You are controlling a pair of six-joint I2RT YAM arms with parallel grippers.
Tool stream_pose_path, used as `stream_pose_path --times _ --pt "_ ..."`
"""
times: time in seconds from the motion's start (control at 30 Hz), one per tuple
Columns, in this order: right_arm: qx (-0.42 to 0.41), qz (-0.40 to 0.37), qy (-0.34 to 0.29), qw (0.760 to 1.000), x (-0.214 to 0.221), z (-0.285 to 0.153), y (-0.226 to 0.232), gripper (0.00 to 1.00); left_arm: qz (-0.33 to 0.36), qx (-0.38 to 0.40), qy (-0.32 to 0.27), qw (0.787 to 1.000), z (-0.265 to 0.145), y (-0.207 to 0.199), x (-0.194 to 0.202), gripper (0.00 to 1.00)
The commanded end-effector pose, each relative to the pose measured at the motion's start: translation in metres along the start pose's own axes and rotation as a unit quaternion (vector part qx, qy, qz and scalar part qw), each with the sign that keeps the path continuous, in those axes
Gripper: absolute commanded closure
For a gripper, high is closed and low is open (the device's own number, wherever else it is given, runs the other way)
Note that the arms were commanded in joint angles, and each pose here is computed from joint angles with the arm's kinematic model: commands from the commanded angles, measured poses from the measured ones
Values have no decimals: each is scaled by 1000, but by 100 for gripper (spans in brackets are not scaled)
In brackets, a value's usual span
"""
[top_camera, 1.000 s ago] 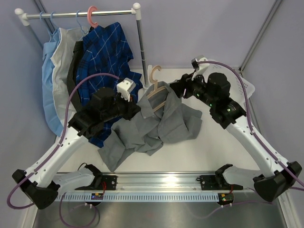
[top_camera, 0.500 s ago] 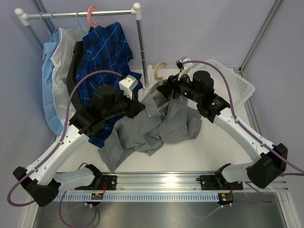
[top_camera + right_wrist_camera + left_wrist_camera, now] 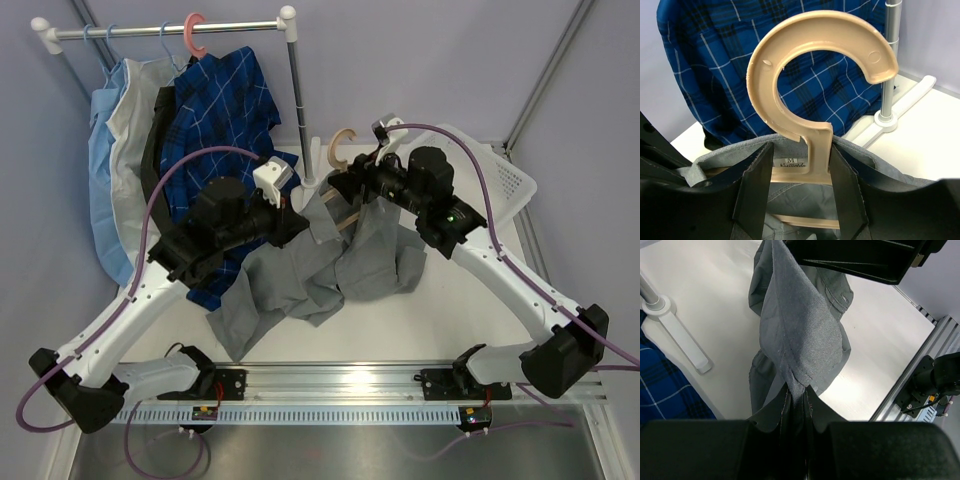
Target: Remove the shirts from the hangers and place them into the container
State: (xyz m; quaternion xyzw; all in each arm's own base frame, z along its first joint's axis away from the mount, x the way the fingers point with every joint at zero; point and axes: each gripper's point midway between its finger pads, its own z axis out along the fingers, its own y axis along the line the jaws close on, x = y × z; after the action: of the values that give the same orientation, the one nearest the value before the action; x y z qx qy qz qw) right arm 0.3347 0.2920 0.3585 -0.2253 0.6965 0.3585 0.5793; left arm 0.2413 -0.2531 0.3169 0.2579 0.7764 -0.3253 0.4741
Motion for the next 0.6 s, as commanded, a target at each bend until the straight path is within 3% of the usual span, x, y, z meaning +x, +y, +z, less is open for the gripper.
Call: stream_pose_path --times 0.0,0.23,0.4,0.57 --pt "-15 -19 -60 998 -44 -2 15 44 14 39 -60 997 -1 -19 -37 100" --pt "-16 -5 -80 997 -53 -4 17 49 16 29 -52 998 1 -15 -28 100" --pt "3 -5 -75 997 -47 -3 9 64 11 29 -53 998 4 -14 -24 100" --pt "2 12 -48 999 -21 4 5 64 14 27 -92 995 -7 -18 -47 100"
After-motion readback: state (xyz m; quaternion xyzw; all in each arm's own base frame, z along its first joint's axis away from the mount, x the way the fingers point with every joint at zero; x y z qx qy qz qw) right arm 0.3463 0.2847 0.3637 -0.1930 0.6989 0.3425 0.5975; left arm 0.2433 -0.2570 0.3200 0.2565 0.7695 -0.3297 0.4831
